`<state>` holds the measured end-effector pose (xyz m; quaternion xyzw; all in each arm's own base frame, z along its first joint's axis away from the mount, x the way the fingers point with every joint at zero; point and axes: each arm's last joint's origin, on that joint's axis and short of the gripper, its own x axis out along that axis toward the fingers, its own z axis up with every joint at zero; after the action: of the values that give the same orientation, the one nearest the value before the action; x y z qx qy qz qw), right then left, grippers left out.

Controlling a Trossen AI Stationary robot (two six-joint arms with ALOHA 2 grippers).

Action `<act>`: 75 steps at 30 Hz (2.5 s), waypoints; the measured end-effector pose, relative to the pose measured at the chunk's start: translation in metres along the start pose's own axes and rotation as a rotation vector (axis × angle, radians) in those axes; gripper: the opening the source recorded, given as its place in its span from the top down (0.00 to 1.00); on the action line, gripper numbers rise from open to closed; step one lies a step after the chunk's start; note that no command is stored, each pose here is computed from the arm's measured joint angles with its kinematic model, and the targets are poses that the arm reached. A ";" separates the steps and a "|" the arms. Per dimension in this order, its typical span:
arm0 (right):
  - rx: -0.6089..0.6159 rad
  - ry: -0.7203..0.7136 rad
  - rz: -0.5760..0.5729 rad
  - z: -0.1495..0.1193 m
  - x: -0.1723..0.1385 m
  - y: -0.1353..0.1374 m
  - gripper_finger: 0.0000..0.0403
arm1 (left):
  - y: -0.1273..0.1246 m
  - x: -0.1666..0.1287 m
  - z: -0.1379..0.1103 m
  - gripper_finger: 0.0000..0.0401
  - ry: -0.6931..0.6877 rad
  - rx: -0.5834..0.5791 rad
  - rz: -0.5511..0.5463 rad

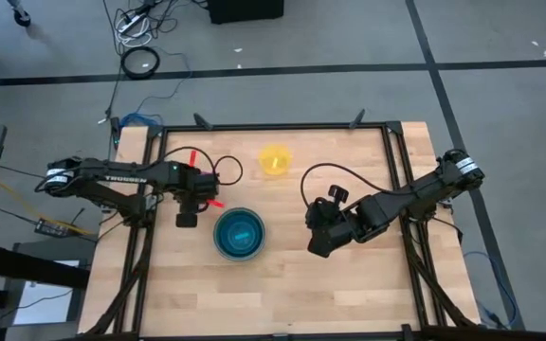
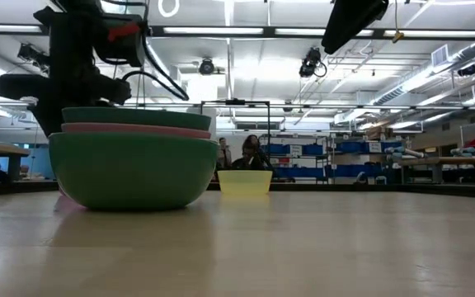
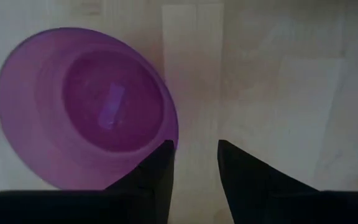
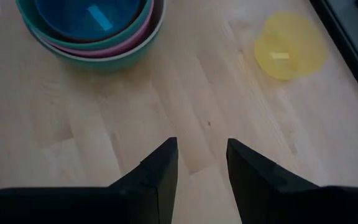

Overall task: Nest bowls inside each other
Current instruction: Stack the purple bowl on top of the blue bowl

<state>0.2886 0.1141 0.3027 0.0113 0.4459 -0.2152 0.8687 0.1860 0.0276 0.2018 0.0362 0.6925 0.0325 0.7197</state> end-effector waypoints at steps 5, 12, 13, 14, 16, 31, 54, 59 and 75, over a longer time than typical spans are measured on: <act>0.000 0.000 -0.001 0.000 0.000 0.000 0.69 | 0.000 0.011 -0.004 0.67 0.002 -0.009 -0.009; 0.001 0.000 -0.001 0.000 0.000 0.000 0.69 | 0.006 0.015 -0.003 0.67 -0.001 -0.051 0.035; 0.001 0.000 -0.001 0.000 0.000 0.000 0.69 | 0.007 0.015 -0.003 0.67 -0.004 -0.059 0.038; 0.001 0.000 -0.001 0.000 0.000 0.000 0.69 | 0.009 0.015 -0.003 0.67 -0.004 -0.069 0.039; 0.001 0.000 -0.001 0.000 0.000 0.000 0.69 | 0.011 0.015 -0.004 0.67 -0.001 -0.083 0.030; 0.001 0.000 -0.001 0.000 0.000 0.000 0.69 | 0.014 0.053 0.008 0.69 0.194 -0.146 -0.062; 0.005 0.006 -0.009 -0.001 0.000 -0.001 0.69 | 0.015 -0.061 0.038 0.99 -0.289 -0.255 0.022; 0.064 0.020 -0.063 -0.004 0.000 -0.005 0.71 | -0.022 -0.085 0.055 0.99 -0.431 -0.181 -0.052; 0.090 0.043 -0.123 -0.007 0.001 -0.011 0.72 | -0.123 -0.060 0.078 0.99 -0.422 -0.180 -0.152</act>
<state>0.2799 0.1047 0.2996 0.0277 0.4544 -0.2877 0.8426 0.2616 -0.1009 0.2524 -0.0744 0.5218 0.0314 0.8493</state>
